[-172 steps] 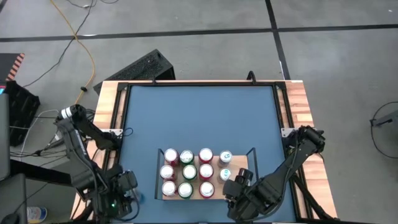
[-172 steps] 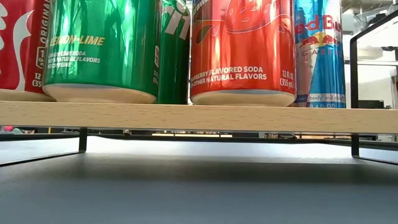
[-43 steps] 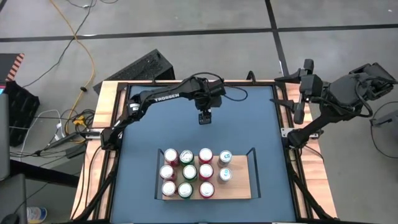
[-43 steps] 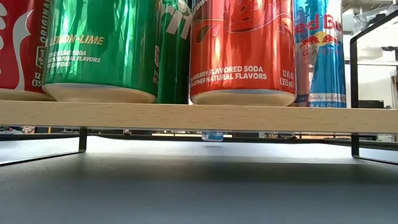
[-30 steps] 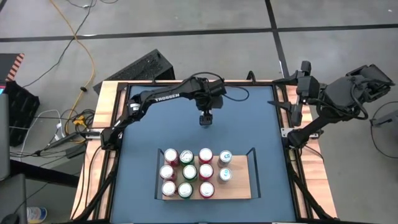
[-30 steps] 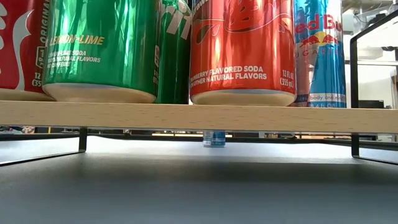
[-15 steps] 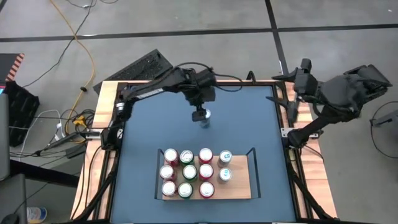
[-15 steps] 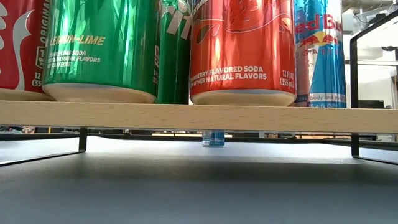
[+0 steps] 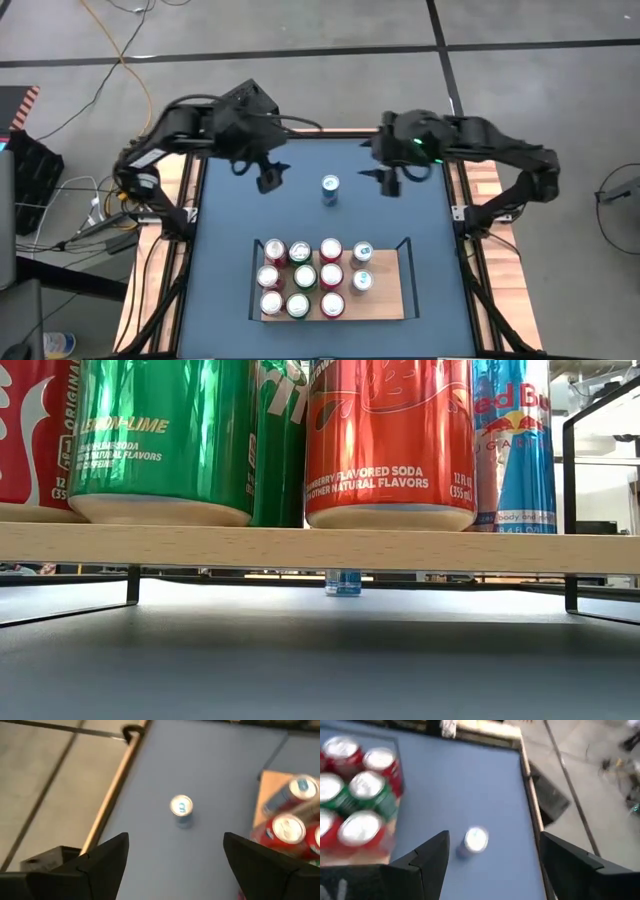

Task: Place canned beverage on shelf
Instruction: Put the blue soda can on the shelf aligned with the other blue soda can

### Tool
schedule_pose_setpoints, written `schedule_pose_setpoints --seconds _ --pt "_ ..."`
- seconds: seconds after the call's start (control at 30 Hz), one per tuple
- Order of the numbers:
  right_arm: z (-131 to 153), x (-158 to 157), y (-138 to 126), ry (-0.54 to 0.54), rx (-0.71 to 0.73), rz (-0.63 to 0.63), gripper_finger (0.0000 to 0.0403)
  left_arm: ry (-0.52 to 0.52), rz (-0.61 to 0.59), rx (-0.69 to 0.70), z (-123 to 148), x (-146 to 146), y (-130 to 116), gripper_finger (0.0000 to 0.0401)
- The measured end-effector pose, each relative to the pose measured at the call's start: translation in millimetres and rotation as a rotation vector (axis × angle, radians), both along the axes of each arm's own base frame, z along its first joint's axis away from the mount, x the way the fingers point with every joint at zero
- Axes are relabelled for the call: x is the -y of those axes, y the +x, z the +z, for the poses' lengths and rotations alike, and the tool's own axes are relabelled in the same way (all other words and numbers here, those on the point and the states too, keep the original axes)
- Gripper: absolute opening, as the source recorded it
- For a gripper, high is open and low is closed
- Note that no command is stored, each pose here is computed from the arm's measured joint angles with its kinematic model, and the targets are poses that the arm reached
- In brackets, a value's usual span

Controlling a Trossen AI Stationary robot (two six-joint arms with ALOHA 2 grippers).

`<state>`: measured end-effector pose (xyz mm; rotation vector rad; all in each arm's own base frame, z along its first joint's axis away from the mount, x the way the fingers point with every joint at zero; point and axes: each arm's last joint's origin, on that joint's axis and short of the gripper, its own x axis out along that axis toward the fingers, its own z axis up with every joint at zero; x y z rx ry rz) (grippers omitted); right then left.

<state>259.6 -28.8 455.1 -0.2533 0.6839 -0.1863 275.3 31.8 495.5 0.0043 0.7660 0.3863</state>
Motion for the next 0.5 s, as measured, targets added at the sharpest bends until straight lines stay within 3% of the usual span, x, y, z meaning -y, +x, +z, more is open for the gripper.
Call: schedule_pose_setpoints --seconds 0.27,0.5 --pt "-61.4 37.1 68.4 0.046 -0.145 0.054 0.0295 -0.05 0.097 0.093 17.8 21.3 -38.1 0.0311" --pt "-113.9 50.1 107.8 0.07 -0.303 0.102 0.0295 -0.066 0.13 0.044 12.0 32.7 -43.4 0.0311"
